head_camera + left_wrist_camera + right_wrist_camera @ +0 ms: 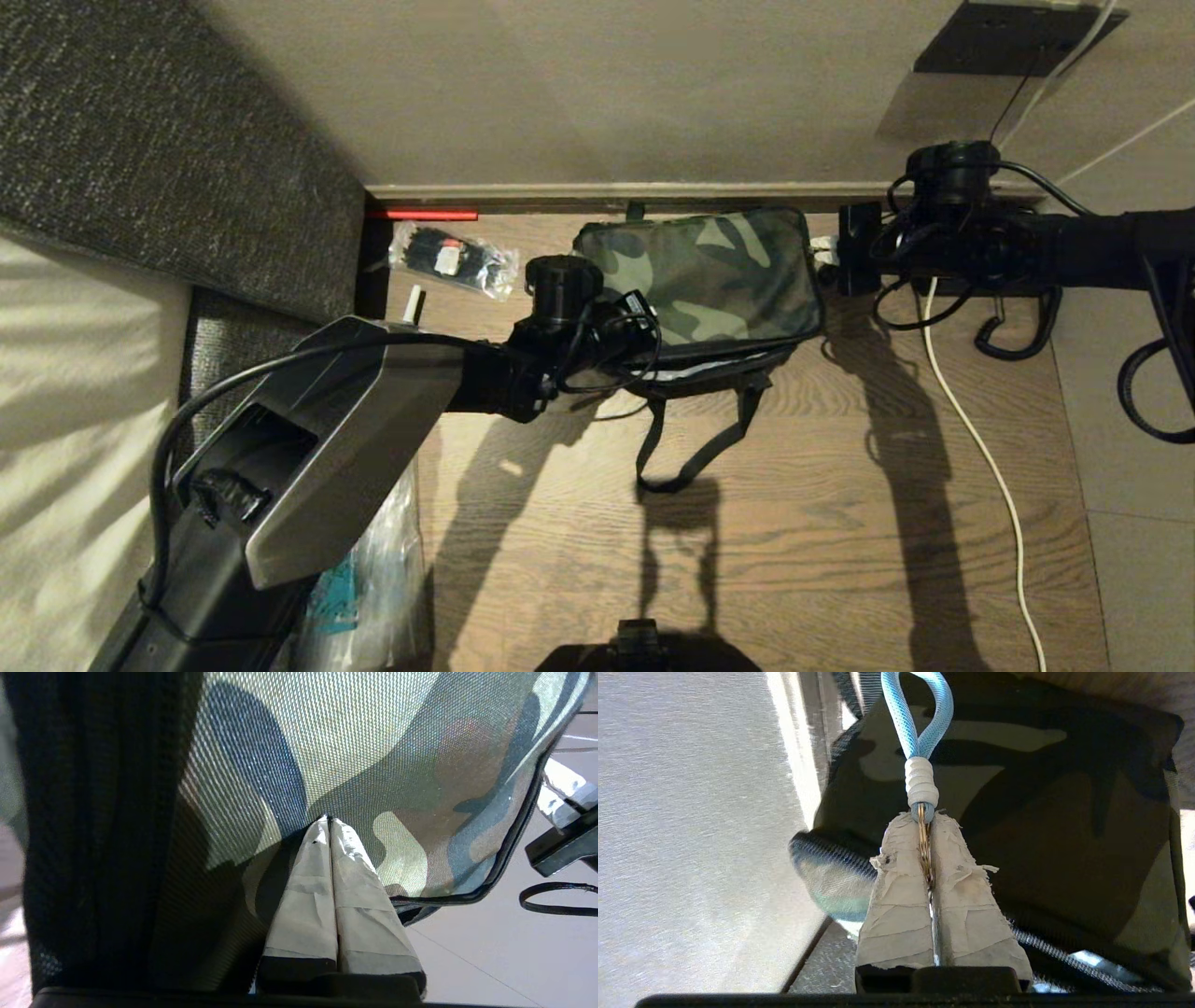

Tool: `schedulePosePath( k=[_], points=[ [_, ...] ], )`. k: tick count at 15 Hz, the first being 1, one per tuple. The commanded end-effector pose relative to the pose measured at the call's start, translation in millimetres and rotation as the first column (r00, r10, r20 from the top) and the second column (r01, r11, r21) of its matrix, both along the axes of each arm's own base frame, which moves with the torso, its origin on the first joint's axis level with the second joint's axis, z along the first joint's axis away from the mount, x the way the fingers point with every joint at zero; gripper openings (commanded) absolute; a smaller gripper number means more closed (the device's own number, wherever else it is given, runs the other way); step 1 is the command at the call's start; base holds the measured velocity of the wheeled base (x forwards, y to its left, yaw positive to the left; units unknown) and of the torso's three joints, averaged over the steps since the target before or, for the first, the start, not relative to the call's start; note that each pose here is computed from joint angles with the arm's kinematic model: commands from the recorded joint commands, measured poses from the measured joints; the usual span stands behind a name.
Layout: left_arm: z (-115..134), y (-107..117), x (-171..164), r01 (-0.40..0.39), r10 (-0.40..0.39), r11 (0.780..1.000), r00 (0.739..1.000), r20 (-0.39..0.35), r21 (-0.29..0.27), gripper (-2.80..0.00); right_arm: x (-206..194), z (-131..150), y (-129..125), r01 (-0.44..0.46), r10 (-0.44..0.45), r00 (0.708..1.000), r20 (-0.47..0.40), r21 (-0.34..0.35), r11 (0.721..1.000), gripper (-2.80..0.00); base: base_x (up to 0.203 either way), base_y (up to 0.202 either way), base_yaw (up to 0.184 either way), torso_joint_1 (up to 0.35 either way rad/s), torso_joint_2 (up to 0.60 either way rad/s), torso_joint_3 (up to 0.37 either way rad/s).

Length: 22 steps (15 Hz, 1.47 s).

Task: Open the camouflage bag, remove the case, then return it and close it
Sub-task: Open the top of the storage box

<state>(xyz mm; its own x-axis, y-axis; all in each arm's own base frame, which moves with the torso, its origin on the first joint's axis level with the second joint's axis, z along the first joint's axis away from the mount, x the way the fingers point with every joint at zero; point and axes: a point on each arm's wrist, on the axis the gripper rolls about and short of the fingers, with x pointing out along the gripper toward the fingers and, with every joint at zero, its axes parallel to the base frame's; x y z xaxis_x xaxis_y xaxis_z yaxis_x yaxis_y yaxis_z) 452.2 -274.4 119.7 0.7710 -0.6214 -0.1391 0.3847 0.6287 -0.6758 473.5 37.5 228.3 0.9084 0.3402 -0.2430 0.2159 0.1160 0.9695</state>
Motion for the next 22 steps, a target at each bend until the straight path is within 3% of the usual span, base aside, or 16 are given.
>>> schedulePosePath(
  k=[1,22],
  points=[
    [-15.4,-1.5,5.4,-0.004,0.004,1.000,1.000,-0.020,0.009,-2.80,-3.2,6.5,0.7,-0.002,0.001,1.000,0.011,0.008,1.000,-2.80,0.000,0.000,0.000,0.000,0.00,0.000],
    [-16.0,-1.2,4.7,-0.002,0.002,1.000,1.000,-0.029,0.005,-2.80,-8.8,24.4,-4.8,-0.033,0.034,0.995,0.098,-0.010,0.999,-2.80,0.000,0.000,0.000,0.000,0.00,0.000]
  ],
)
